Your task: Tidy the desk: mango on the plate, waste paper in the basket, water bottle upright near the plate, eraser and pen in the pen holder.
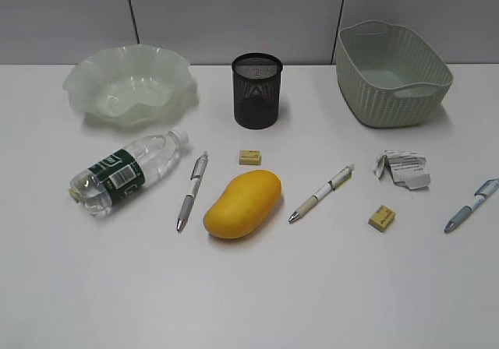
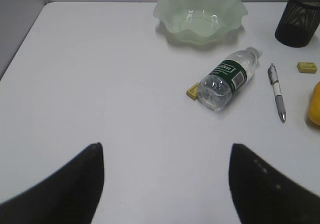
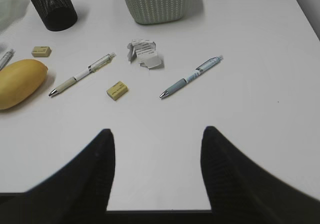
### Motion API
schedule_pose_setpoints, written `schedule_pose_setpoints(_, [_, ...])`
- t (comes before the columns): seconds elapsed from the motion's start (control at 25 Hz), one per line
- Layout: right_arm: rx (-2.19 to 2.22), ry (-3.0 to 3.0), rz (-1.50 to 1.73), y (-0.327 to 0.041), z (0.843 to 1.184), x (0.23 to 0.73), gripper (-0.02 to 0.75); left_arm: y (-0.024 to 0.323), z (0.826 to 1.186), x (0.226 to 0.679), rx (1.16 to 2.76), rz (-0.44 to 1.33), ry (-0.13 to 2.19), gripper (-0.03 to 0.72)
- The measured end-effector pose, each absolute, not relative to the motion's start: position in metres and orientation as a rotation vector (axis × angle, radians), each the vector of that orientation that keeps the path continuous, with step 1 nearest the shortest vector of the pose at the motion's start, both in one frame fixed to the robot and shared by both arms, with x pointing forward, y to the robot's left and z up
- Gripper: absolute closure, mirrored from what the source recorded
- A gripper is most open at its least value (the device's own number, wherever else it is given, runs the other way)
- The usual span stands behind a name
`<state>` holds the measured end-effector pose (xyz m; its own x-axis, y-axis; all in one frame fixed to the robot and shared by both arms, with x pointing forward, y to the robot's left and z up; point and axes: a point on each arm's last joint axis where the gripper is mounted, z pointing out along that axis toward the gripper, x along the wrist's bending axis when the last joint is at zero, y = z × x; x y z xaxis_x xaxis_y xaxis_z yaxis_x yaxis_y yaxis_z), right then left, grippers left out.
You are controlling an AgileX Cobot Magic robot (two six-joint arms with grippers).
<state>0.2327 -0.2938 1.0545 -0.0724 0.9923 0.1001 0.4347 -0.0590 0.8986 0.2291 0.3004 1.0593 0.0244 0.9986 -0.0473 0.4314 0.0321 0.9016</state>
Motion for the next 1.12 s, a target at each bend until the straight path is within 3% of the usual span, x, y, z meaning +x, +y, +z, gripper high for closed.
schedule_pose_setpoints(1.12, [1.553, 1.568, 1.096, -0.2938, 1.0545, 0.2327, 0.296, 0.3003, 1.0619, 0.2287, 1.505, 0.913, 1.513, 0.123])
